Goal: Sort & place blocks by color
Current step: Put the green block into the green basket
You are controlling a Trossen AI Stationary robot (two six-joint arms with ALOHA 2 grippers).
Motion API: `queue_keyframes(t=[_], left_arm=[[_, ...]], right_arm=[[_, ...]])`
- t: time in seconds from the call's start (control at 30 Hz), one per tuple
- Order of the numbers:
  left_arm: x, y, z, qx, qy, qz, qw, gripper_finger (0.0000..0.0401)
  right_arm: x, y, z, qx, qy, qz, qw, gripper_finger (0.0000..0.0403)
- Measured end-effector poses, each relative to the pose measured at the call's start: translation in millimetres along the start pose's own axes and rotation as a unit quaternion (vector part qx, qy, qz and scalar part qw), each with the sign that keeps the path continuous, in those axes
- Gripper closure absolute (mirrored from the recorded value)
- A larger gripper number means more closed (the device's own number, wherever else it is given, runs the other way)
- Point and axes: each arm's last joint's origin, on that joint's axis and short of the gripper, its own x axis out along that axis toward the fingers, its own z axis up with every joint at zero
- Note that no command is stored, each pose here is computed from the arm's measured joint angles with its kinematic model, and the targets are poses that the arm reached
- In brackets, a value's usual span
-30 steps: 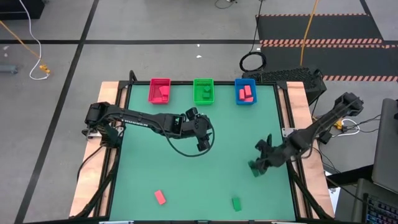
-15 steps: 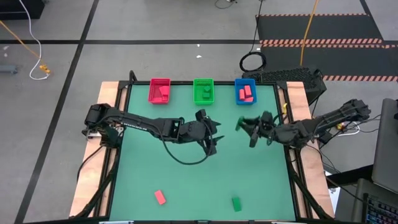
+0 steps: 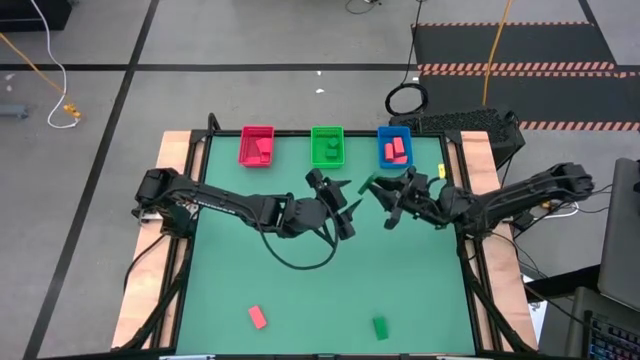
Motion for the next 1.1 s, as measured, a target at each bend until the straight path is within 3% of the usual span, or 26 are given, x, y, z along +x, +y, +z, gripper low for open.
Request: queue_keyframes(t=[0.43,0.7,0.8,1.0,1.1], left_arm=[[10.9,-6.8,-4.2,-0.020,-0.019,0.004,1.000,0.0146],[19.9,-7.1,-14.6,-0.019,-0.001,0.043,0.999,0.0152],[19.2,-6.2,-13.9,-0.020,-0.002,0.053,0.998,0.0192],[18.2,-6.8,-14.4,-0.004,0.001,0.060,0.998,0.0350],[18.4,-6.5,-14.4,-0.002,0.001,0.059,0.998,0.0350]], right_arm=[[14.6,-0.4,-6.1,0.021,-0.033,0.022,0.999,0.0301],[15.7,0.1,-8.7,0.017,-0.025,0.031,0.999,0.0301],[15.8,-0.2,-9.7,0.014,-0.021,0.030,0.999,0.0301],[15.8,-0.6,-9.9,0.012,-0.020,0.025,0.999,0.0300],[15.8,-0.7,-9.9,0.004,-0.020,0.025,0.999,0.0301]])
